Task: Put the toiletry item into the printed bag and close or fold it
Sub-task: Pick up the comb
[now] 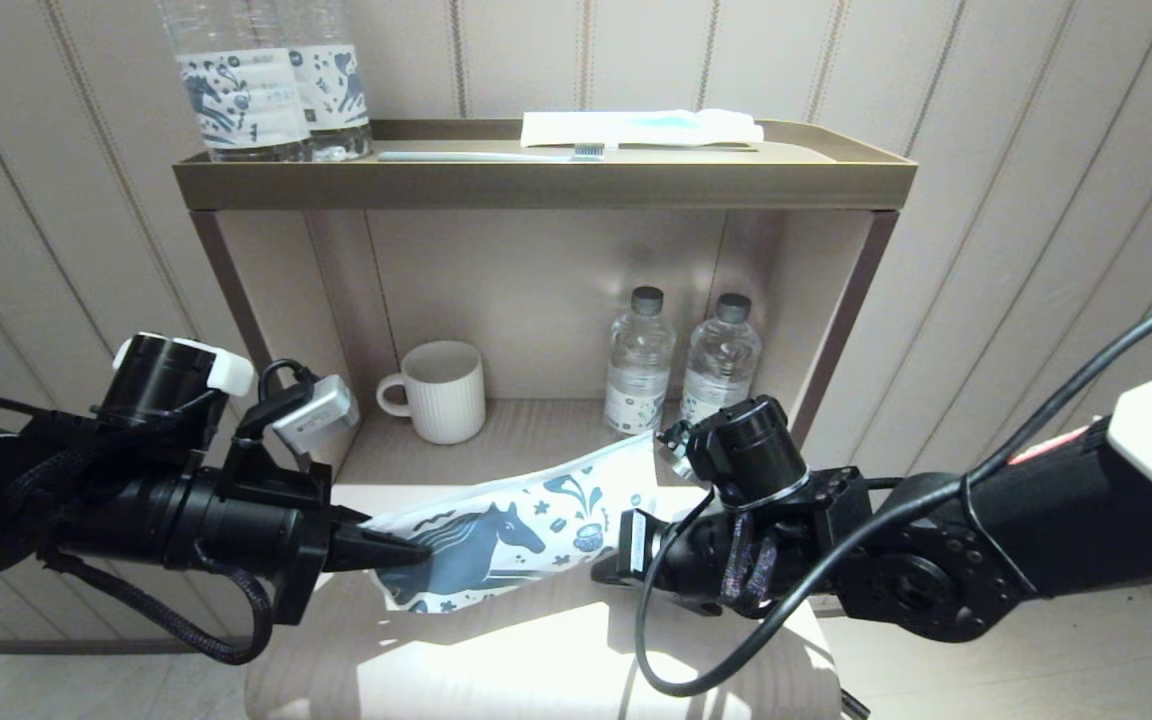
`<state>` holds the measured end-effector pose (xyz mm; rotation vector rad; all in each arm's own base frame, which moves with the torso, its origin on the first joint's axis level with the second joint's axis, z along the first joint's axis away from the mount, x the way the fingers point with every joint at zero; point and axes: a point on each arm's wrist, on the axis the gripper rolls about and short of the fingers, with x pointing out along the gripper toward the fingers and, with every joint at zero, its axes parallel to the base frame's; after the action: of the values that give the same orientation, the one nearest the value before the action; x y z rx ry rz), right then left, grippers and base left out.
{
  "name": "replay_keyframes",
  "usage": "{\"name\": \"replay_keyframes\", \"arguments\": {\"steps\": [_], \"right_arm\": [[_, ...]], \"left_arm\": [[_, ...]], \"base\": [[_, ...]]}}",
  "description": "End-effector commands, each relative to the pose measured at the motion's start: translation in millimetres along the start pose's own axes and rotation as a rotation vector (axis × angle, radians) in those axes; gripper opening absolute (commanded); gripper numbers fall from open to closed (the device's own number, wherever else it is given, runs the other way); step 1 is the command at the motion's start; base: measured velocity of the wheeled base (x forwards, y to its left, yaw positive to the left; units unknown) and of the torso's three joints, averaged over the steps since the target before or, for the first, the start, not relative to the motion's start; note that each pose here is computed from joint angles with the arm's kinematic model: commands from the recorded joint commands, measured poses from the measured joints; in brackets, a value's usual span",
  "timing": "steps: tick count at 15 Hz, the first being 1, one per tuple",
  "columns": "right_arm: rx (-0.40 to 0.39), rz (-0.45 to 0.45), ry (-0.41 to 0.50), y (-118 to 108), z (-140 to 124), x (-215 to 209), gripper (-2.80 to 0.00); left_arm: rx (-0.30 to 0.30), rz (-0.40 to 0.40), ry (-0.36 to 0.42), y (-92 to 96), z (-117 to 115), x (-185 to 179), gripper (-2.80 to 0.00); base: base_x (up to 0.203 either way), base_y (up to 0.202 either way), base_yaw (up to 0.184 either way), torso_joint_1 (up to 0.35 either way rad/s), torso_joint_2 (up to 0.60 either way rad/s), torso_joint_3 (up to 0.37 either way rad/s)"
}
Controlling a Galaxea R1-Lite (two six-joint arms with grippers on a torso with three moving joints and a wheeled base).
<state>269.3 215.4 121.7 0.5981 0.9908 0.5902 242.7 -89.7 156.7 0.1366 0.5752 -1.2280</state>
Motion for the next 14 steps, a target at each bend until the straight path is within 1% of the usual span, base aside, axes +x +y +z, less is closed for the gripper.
{"name": "replay_keyframes", "arguments": {"steps": [1, 5, 8, 14], "right_arm": [[0.003, -0.001, 0.008, -0.1, 0.8, 8.8, -2.80], [0.012, -0.015, 0.013, -5.2, 2.6, 15.4, -2.80], [0.010, -0.015, 0.016, -4.8, 1.5, 15.7, -2.80], [0.020, -0.024, 0.012, -9.1, 0.5, 8.1, -2.80]], "left_arm": [[0.002, -0.005, -0.001, 0.3, -0.3, 0.4, -2.80], [-0.001, -0.006, 0.001, 0.5, -0.9, 0.8, -2.80], [-0.002, -0.006, 0.002, 0.4, -1.4, 0.9, -2.80], [-0.002, -0.006, 0.002, 0.4, -1.3, 0.9, -2.80]], "base": [[0.000, 0.000, 0.000, 0.000, 0.00, 0.000], [0.000, 0.000, 0.000, 0.000, 0.00, 0.000], [0.000, 0.000, 0.000, 0.000, 0.00, 0.000], [0.000, 0.000, 0.000, 0.000, 0.00, 0.000]]}}
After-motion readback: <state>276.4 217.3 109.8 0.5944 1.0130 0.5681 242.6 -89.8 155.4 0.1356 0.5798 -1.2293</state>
